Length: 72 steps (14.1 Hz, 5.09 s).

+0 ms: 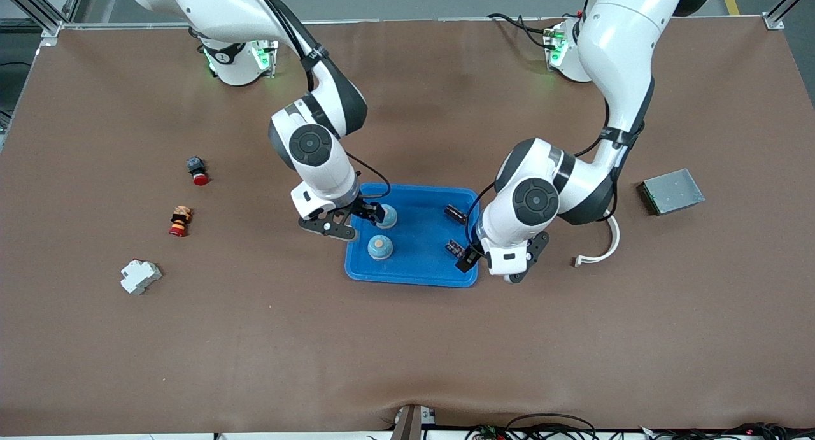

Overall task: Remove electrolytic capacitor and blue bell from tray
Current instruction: 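Lower the right gripper onto a bell while the left gripper lowers onto a capacitor, then grasp and lift the bell with the right gripper while the left lifts the capacitor, then carry the bell beside the red buttons while the left gripper carries the capacitor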

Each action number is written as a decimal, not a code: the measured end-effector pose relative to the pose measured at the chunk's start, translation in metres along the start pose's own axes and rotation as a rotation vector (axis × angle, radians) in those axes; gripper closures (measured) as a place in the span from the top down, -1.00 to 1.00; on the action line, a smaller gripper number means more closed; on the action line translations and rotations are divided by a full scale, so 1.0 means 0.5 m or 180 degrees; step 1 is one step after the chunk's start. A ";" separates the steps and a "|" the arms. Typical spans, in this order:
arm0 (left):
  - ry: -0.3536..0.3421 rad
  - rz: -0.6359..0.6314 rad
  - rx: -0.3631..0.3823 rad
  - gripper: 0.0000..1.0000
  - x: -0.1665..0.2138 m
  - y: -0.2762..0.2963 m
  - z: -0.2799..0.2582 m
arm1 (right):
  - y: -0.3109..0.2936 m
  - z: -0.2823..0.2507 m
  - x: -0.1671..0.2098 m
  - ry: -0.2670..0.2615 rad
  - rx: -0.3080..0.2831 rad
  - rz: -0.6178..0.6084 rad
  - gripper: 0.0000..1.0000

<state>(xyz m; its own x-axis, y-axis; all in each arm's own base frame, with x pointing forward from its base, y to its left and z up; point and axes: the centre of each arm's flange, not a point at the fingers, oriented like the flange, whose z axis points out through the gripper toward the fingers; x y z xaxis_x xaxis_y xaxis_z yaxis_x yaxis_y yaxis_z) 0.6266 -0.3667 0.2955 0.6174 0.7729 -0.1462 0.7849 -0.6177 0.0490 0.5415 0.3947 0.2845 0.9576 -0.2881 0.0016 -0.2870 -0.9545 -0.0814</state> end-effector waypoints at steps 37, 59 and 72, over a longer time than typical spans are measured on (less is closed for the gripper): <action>0.0028 0.0118 0.0011 1.00 -0.051 0.005 0.234 | -0.082 0.177 -0.092 0.0138 0.0018 0.0120 0.28; 0.0056 0.0015 -0.0149 -0.31 -0.044 0.030 0.178 | 0.550 -0.025 0.189 0.0012 -0.0194 -0.1044 0.28; -0.0146 0.0836 0.0597 -0.31 0.100 -0.078 -0.078 | 0.614 0.109 0.174 0.0032 -0.0004 -0.0844 0.28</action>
<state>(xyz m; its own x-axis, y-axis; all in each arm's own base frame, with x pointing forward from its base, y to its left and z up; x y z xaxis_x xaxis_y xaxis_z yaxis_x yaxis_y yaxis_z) 0.6290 -0.2981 0.3251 0.7912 0.5788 -0.1973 0.5730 -0.8144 -0.0912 0.5383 0.0807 0.2056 0.9991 -0.0286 0.0325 -0.0261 -0.9968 -0.0757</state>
